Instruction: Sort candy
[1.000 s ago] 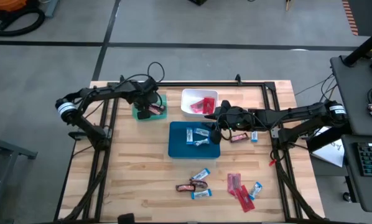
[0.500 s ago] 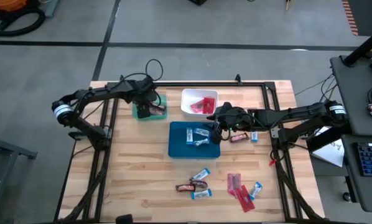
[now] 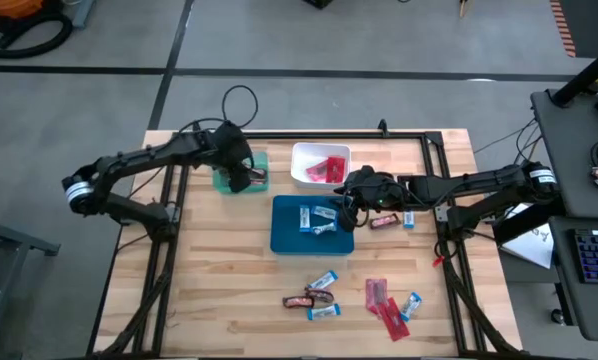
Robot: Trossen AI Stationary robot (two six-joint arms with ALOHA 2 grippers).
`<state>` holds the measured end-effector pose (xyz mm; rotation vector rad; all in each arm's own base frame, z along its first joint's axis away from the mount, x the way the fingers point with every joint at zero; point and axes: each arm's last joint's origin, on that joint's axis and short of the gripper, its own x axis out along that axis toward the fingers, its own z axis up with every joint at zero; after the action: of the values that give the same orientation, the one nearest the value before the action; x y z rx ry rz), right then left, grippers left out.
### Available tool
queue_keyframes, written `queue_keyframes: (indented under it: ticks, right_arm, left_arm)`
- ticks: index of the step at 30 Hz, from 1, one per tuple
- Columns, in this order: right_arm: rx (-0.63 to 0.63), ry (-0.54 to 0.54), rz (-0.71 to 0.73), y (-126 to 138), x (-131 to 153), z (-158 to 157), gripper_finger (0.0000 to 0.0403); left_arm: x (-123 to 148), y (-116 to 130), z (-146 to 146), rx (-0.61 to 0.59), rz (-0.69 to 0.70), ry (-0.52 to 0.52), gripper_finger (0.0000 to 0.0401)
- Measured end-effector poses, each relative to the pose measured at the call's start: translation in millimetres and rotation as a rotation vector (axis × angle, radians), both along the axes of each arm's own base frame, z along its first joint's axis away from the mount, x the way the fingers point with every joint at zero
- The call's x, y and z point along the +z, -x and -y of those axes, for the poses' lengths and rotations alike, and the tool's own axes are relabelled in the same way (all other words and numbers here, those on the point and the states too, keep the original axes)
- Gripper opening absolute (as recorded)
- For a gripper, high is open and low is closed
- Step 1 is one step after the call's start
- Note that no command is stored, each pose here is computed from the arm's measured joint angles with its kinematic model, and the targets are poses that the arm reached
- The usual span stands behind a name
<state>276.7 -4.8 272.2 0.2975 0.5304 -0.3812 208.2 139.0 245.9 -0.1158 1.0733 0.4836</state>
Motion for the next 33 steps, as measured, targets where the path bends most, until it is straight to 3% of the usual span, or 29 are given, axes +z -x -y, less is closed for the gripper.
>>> queue_keyframes:
  ticks: [7, 15, 21, 24, 28, 31, 33]
  right_arm:
    - [-0.090, -0.061, -0.080, 6.4, -7.8, 11.9, 0.0146]
    - [-0.276, -0.142, -0.459, 40.3, -32.0, 35.7, 0.0146]
    - [-0.457, -0.218, -0.709, 72.3, -40.1, 62.5, 0.0146]
    - [-0.372, -0.261, -0.791, 81.3, -41.5, 73.1, 0.0146]
    - [-0.272, -0.348, -0.798, 86.2, -43.2, 86.0, 0.0146]
    - [-0.264, -0.357, -0.851, 88.0, -49.8, 95.5, 0.0149]
    - [-0.185, -0.322, -0.900, 85.3, -56.1, 99.1, 0.0154]
  left_arm:
    - [30.2, -11.5, 43.2, -0.099, 0.322, -0.001, 0.0196]
    - [49.7, -22.2, 102.4, -0.306, 0.498, 0.020, 0.0196]
    - [55.6, -25.0, 127.6, -0.404, 0.549, 0.020, 0.0196]
    - [56.2, -25.4, 130.9, -0.392, 0.549, -0.009, 0.0196]
    - [56.1, -25.3, 130.6, -0.380, 0.546, -0.022, 0.0196]
    - [56.1, -25.3, 130.7, -0.391, 0.543, -0.031, 0.0196]
    - [56.4, -25.5, 130.7, -0.397, 0.544, -0.038, 0.0196]
